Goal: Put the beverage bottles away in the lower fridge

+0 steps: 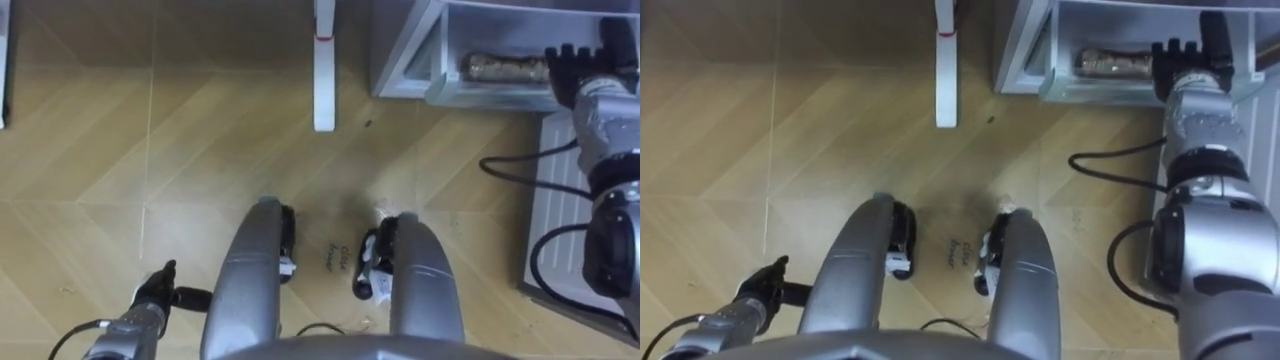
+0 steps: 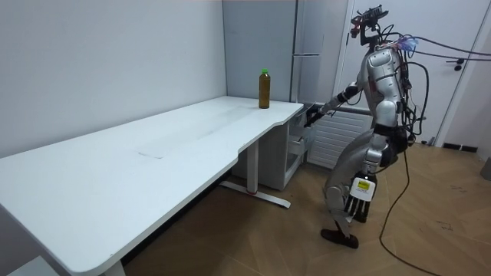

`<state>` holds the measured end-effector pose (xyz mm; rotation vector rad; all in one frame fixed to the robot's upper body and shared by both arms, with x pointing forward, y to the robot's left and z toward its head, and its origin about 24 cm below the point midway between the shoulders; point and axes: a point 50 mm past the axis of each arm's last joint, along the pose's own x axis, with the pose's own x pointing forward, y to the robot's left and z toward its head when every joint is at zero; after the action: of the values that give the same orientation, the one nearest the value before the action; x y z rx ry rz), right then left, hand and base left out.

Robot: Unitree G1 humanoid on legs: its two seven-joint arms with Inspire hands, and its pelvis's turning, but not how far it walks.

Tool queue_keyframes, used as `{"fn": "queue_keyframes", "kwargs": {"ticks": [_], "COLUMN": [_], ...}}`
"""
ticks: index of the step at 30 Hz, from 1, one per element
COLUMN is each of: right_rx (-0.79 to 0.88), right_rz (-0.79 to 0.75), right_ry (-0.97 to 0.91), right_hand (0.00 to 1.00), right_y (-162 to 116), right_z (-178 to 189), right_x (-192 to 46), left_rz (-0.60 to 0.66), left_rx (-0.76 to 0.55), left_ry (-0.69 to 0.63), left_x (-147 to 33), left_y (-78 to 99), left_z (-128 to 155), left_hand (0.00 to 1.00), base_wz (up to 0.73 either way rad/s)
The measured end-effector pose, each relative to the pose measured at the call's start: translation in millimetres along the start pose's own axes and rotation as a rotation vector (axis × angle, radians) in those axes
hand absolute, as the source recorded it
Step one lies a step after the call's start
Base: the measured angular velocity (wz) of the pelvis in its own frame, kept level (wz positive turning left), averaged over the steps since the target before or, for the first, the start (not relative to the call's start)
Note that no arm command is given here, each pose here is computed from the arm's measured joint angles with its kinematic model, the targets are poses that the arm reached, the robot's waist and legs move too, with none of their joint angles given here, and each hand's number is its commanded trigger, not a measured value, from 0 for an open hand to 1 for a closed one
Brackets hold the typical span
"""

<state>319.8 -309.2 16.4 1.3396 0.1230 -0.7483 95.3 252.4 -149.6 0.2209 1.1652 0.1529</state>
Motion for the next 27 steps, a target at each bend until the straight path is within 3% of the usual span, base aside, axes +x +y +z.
{"fn": "queue_keyframes", "kwargs": {"ticks": [13, 22, 27], "right_rx": [-0.056, -0.150, -0.223], "right_rz": [-0.069, -0.171, -0.283], "right_ry": [-0.013, 0.031, 0.085], "right_hand": [0.00, 0.00, 0.00], "right_y": [-52, -135, -194], "right_z": [10, 9, 16], "right_x": [-5, -29, -58], "left_rz": [-0.025, -0.015, 0.012], "left_rx": [-0.067, -0.140, -0.184], "left_ry": [0.011, 0.062, 0.073], "left_x": [3.9, 0.9, -3.4], "left_y": [-0.5, 3.9, 9.3], "left_z": [7, -15, -31], "left_hand": [0.00, 0.00, 0.00], "base_wz": [0.01, -0.04, -0.11]}}
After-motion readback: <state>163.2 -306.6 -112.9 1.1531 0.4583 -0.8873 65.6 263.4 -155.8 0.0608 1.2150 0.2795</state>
